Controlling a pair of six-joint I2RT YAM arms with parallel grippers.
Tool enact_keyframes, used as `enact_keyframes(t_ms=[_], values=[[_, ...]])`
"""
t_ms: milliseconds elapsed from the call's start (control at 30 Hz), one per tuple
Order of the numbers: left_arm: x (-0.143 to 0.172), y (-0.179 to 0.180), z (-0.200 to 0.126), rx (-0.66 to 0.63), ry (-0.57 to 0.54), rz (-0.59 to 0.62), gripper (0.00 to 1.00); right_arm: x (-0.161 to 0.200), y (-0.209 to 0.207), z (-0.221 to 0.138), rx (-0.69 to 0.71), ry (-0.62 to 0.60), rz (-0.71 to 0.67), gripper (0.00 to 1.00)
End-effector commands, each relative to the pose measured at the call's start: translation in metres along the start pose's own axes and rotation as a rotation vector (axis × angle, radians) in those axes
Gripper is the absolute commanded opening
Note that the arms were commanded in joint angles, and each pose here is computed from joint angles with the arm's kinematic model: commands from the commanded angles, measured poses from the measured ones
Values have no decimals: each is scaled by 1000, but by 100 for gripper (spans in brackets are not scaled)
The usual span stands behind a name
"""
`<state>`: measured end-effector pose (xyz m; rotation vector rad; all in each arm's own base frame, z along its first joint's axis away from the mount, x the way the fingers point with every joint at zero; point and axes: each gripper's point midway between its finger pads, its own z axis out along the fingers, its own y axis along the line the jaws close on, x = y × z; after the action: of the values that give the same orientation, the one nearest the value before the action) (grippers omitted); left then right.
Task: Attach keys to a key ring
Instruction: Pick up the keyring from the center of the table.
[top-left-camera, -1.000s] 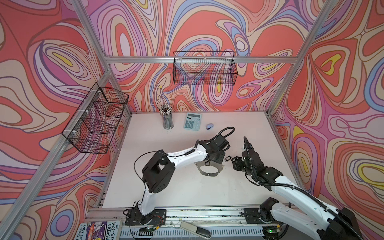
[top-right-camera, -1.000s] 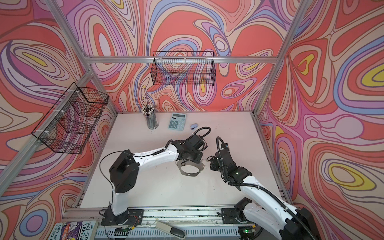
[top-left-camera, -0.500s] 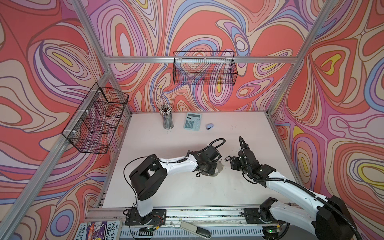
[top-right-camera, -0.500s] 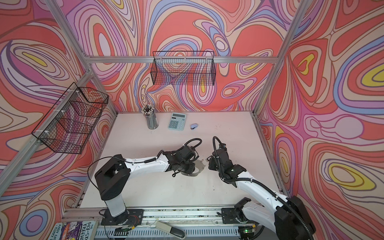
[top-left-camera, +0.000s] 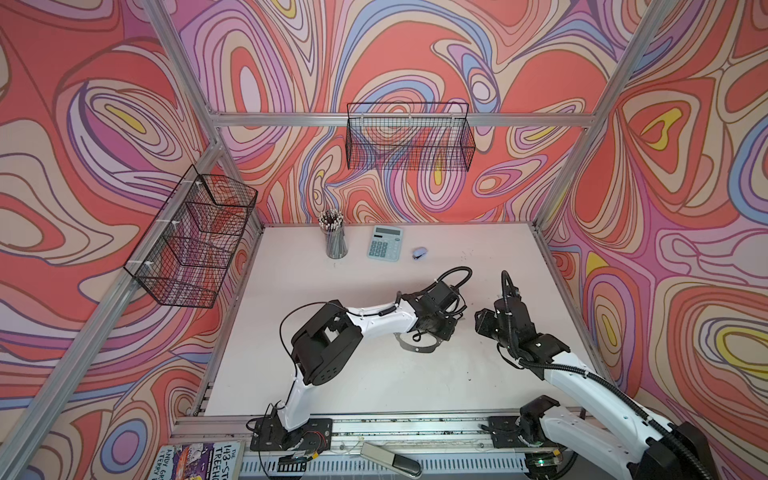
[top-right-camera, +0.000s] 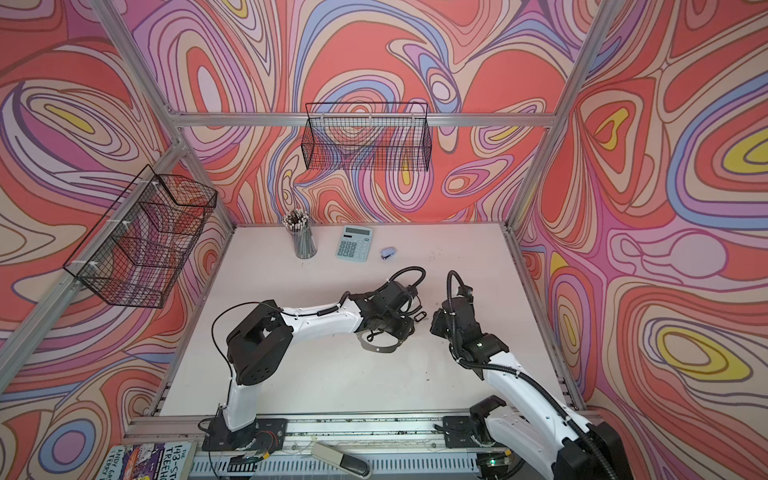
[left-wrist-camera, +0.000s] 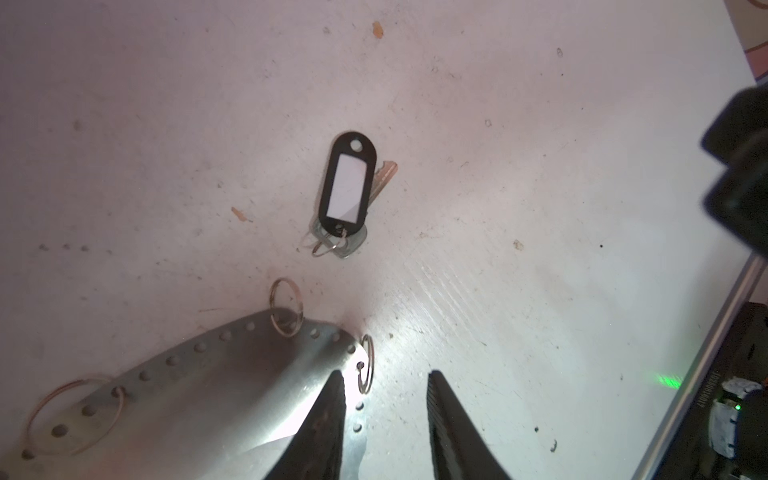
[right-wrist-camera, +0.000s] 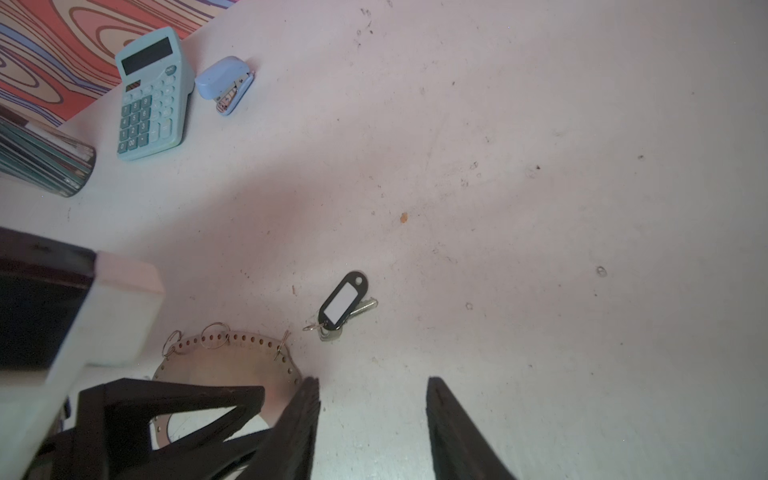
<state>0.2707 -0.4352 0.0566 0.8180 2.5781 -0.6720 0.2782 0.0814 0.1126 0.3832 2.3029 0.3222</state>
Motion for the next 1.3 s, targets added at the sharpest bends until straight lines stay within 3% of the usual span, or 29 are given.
enact_keyframes(t_ms=[0,333,400,600,700,767,967,1267], values=[[14,3,8,-19,76,40,34,6,-7,0,8,18,15,45],[23,15,21,-73,127,49,26,3,-6,-2,-6,12,20,45],[20,14,21,-71,114,44,18,3,-6,-2,-9,10,19,45],[10,11,10,-71,69,40,15,4,-6,-2,-12,11,17,45],[7,11,6,-74,55,40,1,6,-5,-1,-21,14,17,45],[5,8,1,-69,45,36,0,6,-3,-2,-35,17,18,46],[-15,-4,-50,-46,-70,37,0,-7,25,-12,-163,-5,-12,47],[-47,-25,-166,120,-276,77,0,-64,107,-64,-551,-172,-86,49]])
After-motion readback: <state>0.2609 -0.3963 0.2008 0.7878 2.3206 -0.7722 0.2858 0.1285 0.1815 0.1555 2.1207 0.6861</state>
